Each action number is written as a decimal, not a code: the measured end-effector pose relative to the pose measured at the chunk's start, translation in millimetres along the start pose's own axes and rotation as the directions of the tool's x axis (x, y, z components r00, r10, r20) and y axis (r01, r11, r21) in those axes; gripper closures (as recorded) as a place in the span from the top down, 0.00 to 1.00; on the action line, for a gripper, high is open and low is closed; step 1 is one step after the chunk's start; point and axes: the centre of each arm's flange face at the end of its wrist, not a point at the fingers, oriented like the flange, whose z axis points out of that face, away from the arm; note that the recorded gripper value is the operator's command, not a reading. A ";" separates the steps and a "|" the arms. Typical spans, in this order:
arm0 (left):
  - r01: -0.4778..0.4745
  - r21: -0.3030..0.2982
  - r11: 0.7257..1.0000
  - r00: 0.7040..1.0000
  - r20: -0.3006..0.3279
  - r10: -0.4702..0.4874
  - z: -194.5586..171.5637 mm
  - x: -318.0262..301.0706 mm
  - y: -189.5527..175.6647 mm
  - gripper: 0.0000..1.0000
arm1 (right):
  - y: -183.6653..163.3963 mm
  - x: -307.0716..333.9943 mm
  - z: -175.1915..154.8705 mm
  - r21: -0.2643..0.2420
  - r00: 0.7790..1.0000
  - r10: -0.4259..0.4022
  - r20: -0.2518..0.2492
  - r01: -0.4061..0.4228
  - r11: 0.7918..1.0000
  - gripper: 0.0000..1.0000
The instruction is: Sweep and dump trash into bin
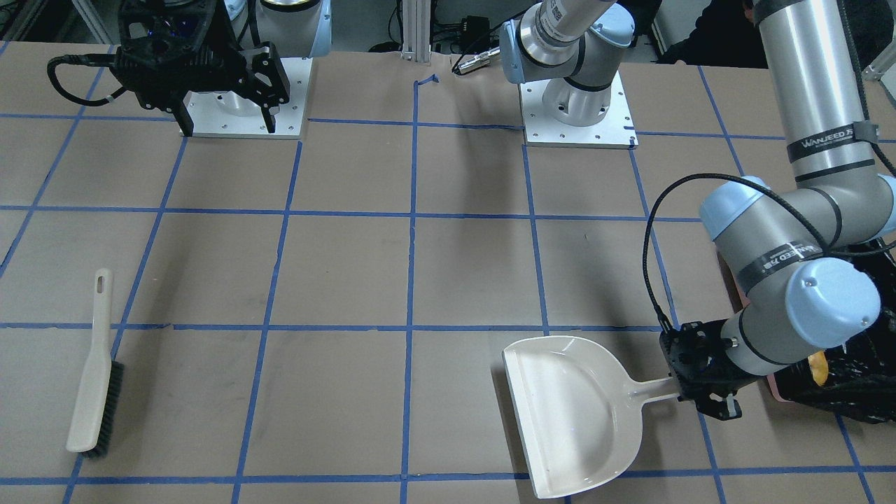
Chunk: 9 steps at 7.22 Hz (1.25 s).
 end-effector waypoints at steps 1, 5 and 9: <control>-0.014 -0.003 1.000 1.000 -0.007 0.014 4.1 2.0 -11.1 0.00 | 0.5 0.3 0.6 -0.006 1.000 0.000 -0.001 0.000 1.000 1.00; -0.043 -0.022 0.999 0.999 -0.024 0.042 10.2 14.1 -24.3 0.55 | 2.0 1.3 2.3 -0.023 1.000 -0.001 -0.003 0.001 1.000 1.00; 0.008 -0.045 0.999 1.000 0.005 -0.007 -8.3 18.2 -23.7 0.82 | 1.8 1.7 3.7 -0.029 1.000 0.001 -0.001 -0.001 1.000 1.00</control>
